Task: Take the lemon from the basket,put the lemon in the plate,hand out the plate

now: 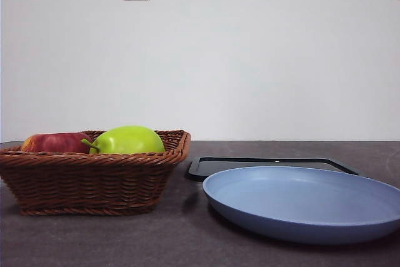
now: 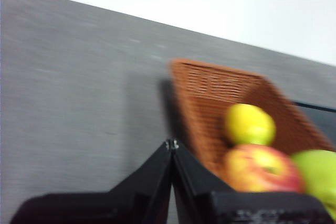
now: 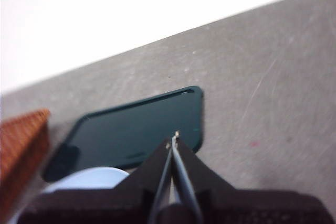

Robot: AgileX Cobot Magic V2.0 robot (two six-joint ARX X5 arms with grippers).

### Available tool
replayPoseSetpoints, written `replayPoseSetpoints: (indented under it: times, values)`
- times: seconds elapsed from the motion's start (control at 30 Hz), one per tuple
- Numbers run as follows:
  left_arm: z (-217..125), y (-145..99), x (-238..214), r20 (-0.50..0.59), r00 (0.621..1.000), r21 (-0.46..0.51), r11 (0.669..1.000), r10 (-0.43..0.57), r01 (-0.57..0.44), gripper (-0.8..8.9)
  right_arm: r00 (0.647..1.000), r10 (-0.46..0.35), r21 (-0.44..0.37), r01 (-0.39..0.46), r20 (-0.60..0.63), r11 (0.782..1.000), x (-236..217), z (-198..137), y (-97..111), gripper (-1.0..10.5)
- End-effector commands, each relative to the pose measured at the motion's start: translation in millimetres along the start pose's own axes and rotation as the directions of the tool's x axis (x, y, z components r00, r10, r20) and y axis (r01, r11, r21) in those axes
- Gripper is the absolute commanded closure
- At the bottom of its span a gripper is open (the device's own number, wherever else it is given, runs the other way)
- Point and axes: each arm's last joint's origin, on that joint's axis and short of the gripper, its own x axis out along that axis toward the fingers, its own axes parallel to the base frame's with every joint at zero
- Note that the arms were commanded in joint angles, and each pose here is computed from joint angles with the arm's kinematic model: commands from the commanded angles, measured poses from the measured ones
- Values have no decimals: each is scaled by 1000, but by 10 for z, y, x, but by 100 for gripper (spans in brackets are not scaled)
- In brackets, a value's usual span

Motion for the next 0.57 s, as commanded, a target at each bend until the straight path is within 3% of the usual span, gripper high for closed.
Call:
replayPoseSetpoints:
  times: [0.03, 0.13, 0.37, 0.47, 0.57]
  values:
    - [-24, -13, 6, -20, 997, -74, 994, -79, 78, 805, 1000, 7, 222, -11, 15, 975, 3, 2, 3, 943]
    - [-2, -36, 3, -10, 990, -111, 985, -138, 136, 806, 1000, 26, 278, -30, 18, 960, 2, 12, 11, 943]
    - [219, -114, -55, -2, 991, -152, 979, -135, 134, 806, 991, 125, 280, -110, -36, 954, -28, 155, 100, 944]
    - [385, -162, -58, -18, 991, -157, 980, -131, 126, 806, 990, 112, 271, -87, -81, 959, -42, 287, 150, 944]
    - [577, -209, -23, -44, 991, -165, 979, -126, 117, 806, 987, 96, 210, -67, -128, 975, -50, 450, 210, 944]
